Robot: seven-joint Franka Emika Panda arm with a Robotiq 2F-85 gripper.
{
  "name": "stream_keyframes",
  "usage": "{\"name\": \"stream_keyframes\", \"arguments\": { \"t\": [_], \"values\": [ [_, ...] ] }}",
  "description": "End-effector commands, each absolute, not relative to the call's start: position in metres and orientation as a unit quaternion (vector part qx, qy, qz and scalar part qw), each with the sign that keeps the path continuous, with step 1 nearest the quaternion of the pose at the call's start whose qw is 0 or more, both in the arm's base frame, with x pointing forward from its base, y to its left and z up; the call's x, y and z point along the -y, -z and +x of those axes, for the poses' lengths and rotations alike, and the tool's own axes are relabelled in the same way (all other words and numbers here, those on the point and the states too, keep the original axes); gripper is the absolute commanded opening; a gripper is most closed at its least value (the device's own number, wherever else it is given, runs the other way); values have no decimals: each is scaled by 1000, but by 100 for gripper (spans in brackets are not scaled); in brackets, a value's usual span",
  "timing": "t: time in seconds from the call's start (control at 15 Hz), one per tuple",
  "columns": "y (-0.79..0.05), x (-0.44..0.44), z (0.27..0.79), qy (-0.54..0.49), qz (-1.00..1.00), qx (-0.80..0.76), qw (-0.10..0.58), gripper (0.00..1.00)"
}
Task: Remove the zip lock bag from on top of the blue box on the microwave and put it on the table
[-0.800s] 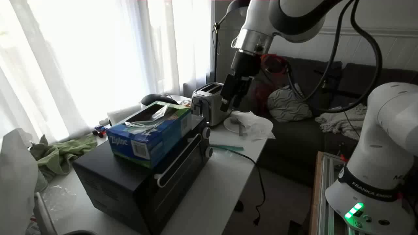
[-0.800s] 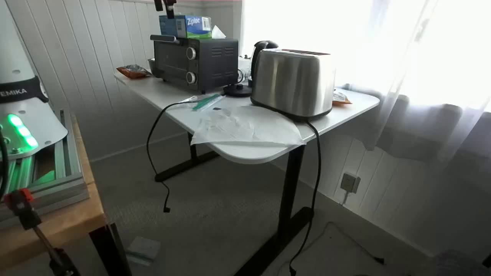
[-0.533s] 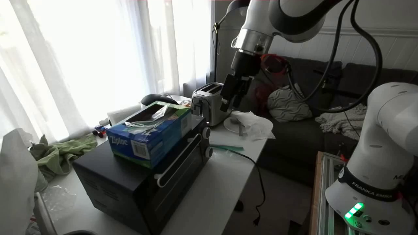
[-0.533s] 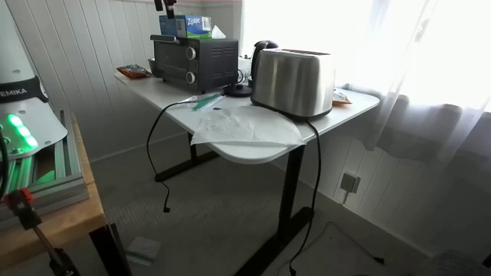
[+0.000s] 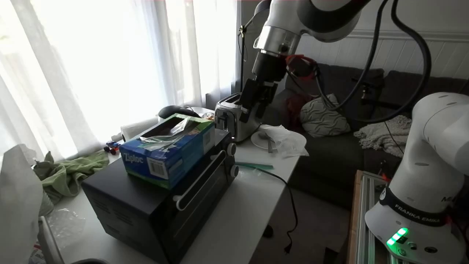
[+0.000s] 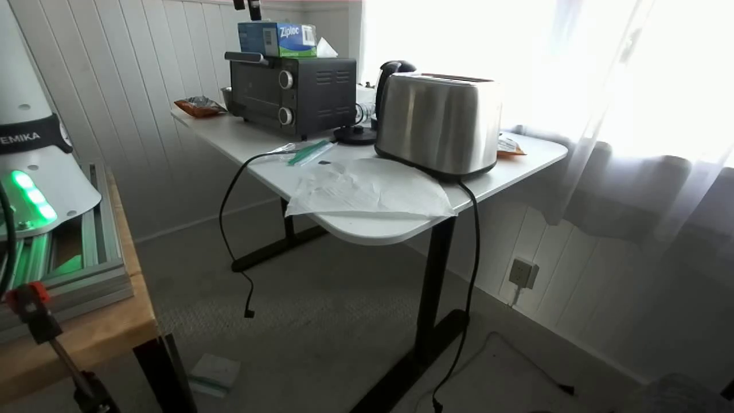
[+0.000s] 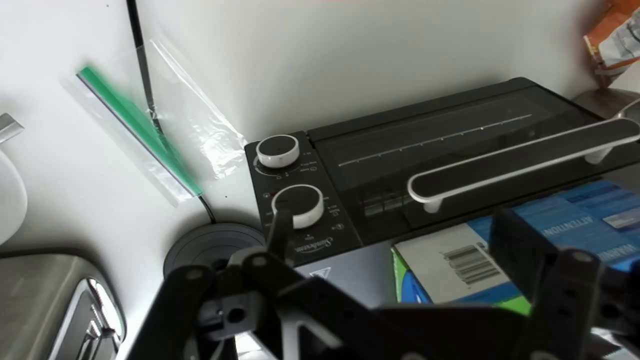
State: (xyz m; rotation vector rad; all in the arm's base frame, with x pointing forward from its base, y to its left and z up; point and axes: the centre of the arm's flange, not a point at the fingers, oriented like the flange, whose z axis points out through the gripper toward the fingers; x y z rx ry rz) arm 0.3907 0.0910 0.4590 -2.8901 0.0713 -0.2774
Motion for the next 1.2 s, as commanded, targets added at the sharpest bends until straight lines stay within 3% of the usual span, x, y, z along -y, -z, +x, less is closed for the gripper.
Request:
{"name": "stream_keyframes", "arguments": {
  "t": [0.0,0.47,1.13],
  "values": [
    [-493,-147,419,76,-983,-101,136,100],
    [-526,-212,465,68,-970,-190,137,100],
    [-510,-191,531,32,-977,-188,96,100]
  ]
}}
